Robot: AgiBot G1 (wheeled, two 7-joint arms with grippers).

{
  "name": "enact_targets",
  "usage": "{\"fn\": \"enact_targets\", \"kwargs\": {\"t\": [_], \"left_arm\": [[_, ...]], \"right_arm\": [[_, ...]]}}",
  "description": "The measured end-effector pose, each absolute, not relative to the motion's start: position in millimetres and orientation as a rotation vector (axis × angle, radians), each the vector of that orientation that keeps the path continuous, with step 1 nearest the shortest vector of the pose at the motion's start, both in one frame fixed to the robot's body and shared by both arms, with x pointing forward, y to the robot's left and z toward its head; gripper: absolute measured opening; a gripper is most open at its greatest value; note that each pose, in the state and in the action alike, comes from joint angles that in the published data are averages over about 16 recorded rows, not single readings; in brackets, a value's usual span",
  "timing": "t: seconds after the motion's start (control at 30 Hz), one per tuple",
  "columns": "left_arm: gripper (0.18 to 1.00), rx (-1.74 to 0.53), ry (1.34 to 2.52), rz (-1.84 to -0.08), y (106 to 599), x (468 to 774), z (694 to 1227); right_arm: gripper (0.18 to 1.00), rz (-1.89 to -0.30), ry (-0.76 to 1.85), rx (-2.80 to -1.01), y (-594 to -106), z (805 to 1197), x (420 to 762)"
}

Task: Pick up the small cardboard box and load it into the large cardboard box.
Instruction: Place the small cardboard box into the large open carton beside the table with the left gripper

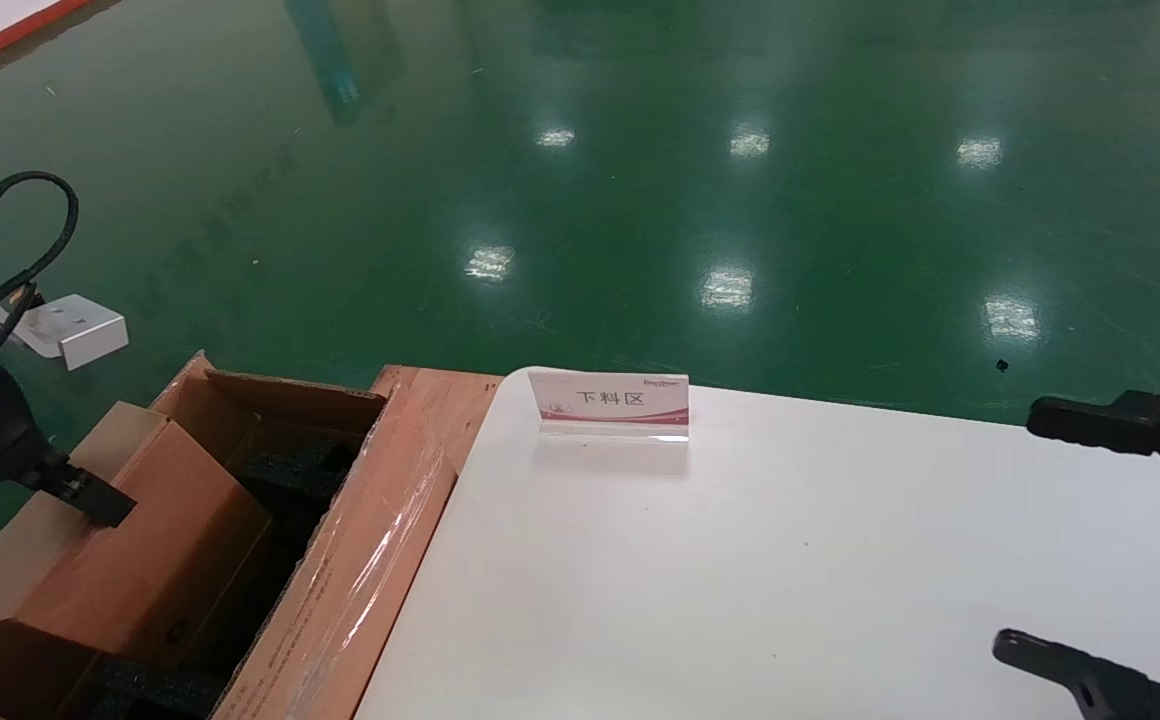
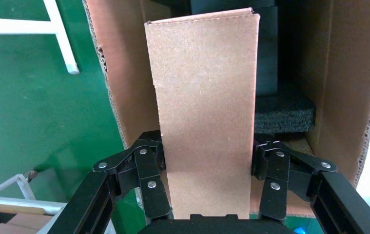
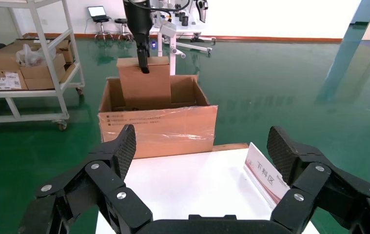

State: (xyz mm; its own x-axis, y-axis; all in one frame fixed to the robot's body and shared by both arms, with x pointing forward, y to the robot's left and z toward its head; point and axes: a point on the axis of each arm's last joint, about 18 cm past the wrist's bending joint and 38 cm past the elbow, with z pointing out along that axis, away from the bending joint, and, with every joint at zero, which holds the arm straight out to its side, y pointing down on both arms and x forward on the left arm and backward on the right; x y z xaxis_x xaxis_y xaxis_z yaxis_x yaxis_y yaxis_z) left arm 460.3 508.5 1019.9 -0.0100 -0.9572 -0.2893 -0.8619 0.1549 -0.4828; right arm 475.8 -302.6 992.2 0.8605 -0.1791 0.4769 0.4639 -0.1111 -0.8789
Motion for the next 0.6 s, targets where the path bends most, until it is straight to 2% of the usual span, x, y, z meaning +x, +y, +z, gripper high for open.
{"fn": "enact_targets", "kwargs": {"t": [0.6], "left_arm": [[0.404, -1.737, 1.837, -0.158, 517.3, 474.5, 1013.1]], "right_arm": [[1.000, -0.552, -0.229, -1.594, -302.6, 992.2, 475.8]]}}
